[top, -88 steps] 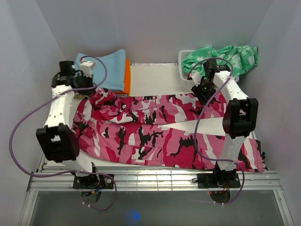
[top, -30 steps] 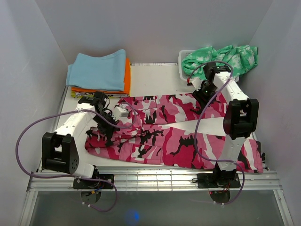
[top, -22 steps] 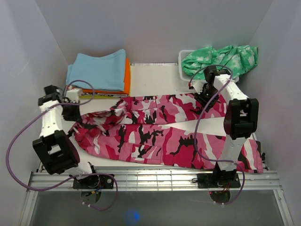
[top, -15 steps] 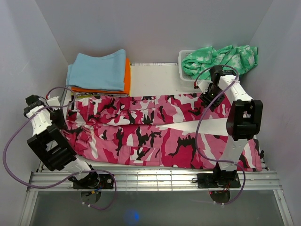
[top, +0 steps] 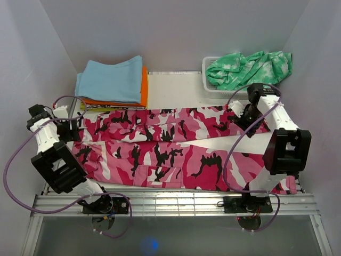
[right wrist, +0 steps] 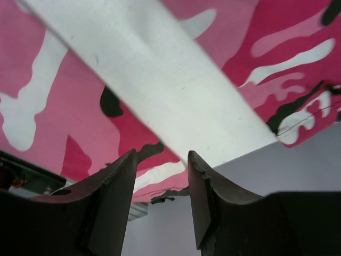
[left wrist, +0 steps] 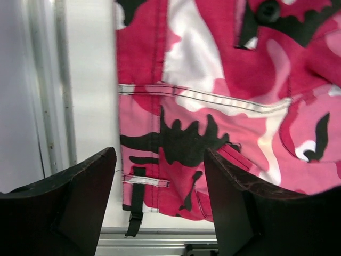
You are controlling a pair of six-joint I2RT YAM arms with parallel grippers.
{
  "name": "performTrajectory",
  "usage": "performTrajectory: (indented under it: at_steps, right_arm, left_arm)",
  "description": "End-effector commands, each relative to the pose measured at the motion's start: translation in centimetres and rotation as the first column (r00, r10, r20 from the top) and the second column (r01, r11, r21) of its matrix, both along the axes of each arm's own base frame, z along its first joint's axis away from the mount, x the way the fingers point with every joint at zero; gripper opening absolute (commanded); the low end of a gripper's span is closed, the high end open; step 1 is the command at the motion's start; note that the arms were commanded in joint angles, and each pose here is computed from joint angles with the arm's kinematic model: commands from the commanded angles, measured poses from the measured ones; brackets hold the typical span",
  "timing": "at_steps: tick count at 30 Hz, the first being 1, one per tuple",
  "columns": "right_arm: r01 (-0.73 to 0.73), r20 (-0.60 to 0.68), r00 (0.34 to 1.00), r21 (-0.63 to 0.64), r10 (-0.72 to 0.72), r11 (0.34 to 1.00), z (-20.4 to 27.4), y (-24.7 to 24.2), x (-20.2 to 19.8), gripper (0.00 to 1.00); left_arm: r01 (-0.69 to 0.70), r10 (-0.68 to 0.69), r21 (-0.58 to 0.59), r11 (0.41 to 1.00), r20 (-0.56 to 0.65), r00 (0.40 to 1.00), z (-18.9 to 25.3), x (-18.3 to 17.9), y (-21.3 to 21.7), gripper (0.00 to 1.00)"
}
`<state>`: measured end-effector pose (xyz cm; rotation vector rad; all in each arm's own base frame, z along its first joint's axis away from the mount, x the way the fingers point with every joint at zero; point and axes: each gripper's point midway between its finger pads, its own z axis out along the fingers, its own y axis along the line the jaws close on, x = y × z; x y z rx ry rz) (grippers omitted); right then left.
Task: Fold and stack the trousers
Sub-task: Flatten the trousers out
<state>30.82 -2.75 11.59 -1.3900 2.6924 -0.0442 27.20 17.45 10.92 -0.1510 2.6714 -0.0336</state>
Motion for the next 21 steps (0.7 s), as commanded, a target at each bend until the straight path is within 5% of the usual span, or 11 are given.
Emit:
performTrajectory:
  at_steps: [1,6,10,21]
  right_arm:
    - [-0.057,-0.121,0.991,0.0,0.057,0.998,-0.5,-1.7,-4.8,0.49]
    - [-0.059,-0.243,0.968,-0.007,0.055,0.998,-2.3,-4.0,-9.4,0.48]
    - [-0.052,-0.256,0.966,-0.043,0.039,0.998,-4.7,-4.6,-10.7,0.48]
    - [0.018,-0.125,0.992,-0.075,-0.027,0.997,-8.9,-3.1,-3.8,0.42]
  left_arm:
    - [0.167,-0.165,-0.055,0.985,0.04,0.986,1.4,-0.2,-3.4,0.74]
    - [0.316,-0.33,-0.129,0.94,-0.108,0.938,-2.2,-3.5,-8.3,0.58]
    - [0.308,-0.334,-0.152,0.939,-0.202,0.921,-5.1,-5.8,-9.3,0.49]
    - [0.107,-0.108,-0.026,0.994,-0.387,0.916,-8.4,-7.1,-2.2,0.34]
